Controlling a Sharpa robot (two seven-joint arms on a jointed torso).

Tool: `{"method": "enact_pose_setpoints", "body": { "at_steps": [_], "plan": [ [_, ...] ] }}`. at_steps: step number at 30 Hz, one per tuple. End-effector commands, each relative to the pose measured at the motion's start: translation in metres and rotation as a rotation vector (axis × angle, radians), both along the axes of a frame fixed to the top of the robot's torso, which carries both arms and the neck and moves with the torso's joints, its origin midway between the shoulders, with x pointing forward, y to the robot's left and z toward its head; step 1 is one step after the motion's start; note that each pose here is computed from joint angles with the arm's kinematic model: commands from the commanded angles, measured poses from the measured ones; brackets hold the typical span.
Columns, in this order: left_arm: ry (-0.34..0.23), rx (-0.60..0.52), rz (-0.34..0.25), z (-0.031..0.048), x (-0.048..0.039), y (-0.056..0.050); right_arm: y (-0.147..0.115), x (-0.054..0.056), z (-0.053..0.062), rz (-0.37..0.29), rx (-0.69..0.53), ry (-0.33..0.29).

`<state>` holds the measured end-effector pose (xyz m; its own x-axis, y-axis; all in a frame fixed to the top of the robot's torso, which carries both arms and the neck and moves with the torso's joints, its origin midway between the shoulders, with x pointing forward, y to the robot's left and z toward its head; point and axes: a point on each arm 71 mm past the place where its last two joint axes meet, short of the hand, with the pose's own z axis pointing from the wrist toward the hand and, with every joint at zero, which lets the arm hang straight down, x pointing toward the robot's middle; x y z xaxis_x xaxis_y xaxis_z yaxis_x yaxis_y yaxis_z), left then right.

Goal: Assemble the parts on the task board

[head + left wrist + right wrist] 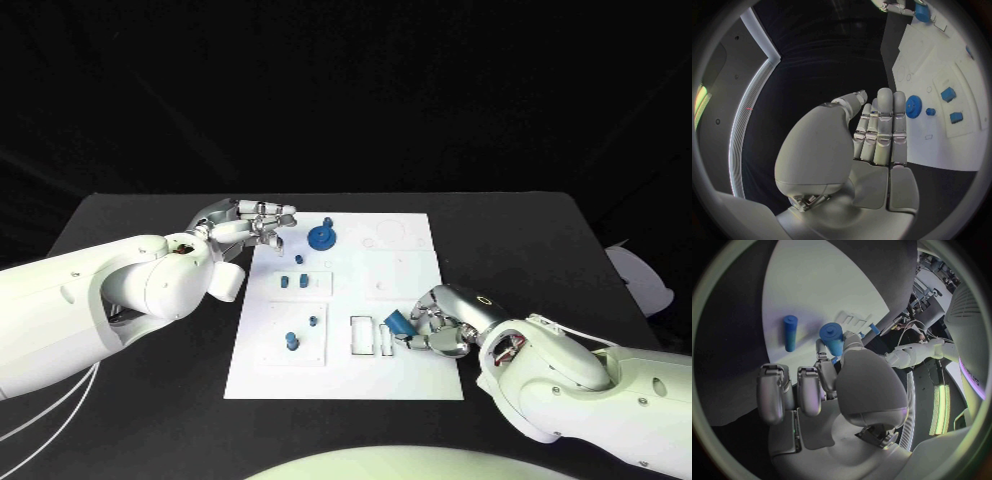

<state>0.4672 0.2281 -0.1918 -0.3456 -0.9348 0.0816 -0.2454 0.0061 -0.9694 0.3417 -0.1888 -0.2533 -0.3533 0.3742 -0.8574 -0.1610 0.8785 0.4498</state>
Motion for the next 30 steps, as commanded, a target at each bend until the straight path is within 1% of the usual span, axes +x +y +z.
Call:
{"method": "enact_pose_setpoints", "body": {
  "at_steps": [1, 4, 7, 18, 30],
  "plan": [
    [-0.002, -0.01, -0.019, 0.0009, -0.0005, -0.003, 0.005, 0.0, 0.01, -0.033, 0.092, -0.027],
    [-0.002, -0.011, -0.02, 0.001, -0.0006, -0.003, 0.012, -0.001, 0.014, -0.023, 0.123, -0.025],
    [-0.001, -0.011, -0.022, 0.0009, -0.0006, -0.004, 0.016, -0.001, 0.014, -0.018, 0.132, -0.014],
    [0.0, -0.012, -0.025, 0.0008, -0.0008, -0.005, 0.034, 0.0, 0.006, 0.01, 0.151, 0.058],
    [0.002, -0.013, -0.029, 0.0011, -0.0016, -0.005, 0.04, 0.0, 0.0, 0.02, 0.135, 0.108]
  ]
}}
